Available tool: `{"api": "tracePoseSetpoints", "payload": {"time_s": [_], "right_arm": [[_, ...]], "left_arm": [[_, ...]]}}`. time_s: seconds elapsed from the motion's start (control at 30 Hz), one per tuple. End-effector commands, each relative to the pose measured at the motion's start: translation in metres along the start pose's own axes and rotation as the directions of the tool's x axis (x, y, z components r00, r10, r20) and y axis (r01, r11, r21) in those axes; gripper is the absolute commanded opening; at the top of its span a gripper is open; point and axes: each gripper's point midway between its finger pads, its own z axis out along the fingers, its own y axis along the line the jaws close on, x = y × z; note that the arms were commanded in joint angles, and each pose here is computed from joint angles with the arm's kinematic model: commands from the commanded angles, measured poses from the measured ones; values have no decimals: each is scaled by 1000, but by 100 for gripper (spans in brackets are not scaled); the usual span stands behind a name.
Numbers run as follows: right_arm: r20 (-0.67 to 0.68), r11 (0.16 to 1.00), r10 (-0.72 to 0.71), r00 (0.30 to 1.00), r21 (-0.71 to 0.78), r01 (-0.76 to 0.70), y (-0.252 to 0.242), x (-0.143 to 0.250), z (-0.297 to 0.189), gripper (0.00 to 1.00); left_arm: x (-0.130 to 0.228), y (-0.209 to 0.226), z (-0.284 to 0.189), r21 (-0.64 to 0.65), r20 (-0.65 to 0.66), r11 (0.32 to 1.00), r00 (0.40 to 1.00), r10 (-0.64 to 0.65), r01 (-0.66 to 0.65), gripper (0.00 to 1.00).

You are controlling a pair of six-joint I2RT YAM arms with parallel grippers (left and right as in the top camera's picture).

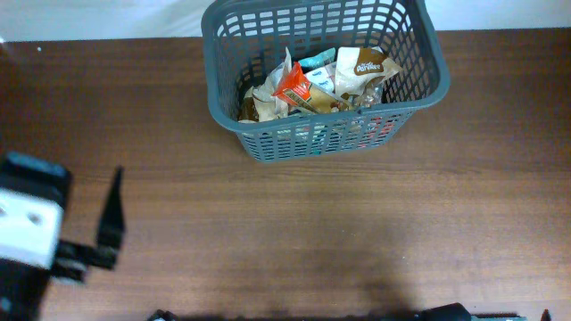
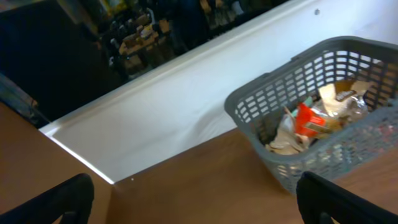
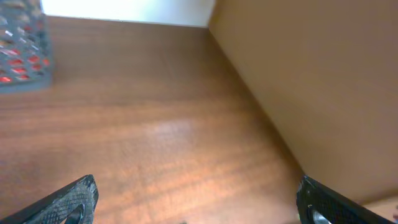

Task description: Pack container

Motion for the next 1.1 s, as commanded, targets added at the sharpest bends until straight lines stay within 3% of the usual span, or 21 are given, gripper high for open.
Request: {"api": "tracePoseSetpoints", "payload": {"time_s": [0.0,0.17,0.43,0.57,0.7,0.83,1.07], "right_arm": [[-14,999,-2,1000,33,3,0,12,-2,99],[-2,998,8,1000,-68,-9,18,10,-3,99],[142,983,108,984,-162,-84,37,-34,2,99],[88,970,74,993,-238,-51,71,-28,28,99],[59,953,126,990,-286,-104,97,-29,55,99],[79,928,168,983,-350,-130,123,-40,76,99],[57,881,150,987,-460,-107,183,-29,127,99]], "left_arm": [[10,-16,-7,0,-19,1000,1000,-24,24,100],[29,-47,-14,59,-24,998,1000,-3,4,99],[120,-69,7,142,-191,987,981,-42,70,99],[168,-77,14,96,-258,989,962,-83,111,99],[202,-70,16,-35,-285,989,947,-149,145,99],[220,-67,19,-107,-270,980,943,-193,170,99],[238,-59,57,-115,-236,980,954,-183,160,99]]}}
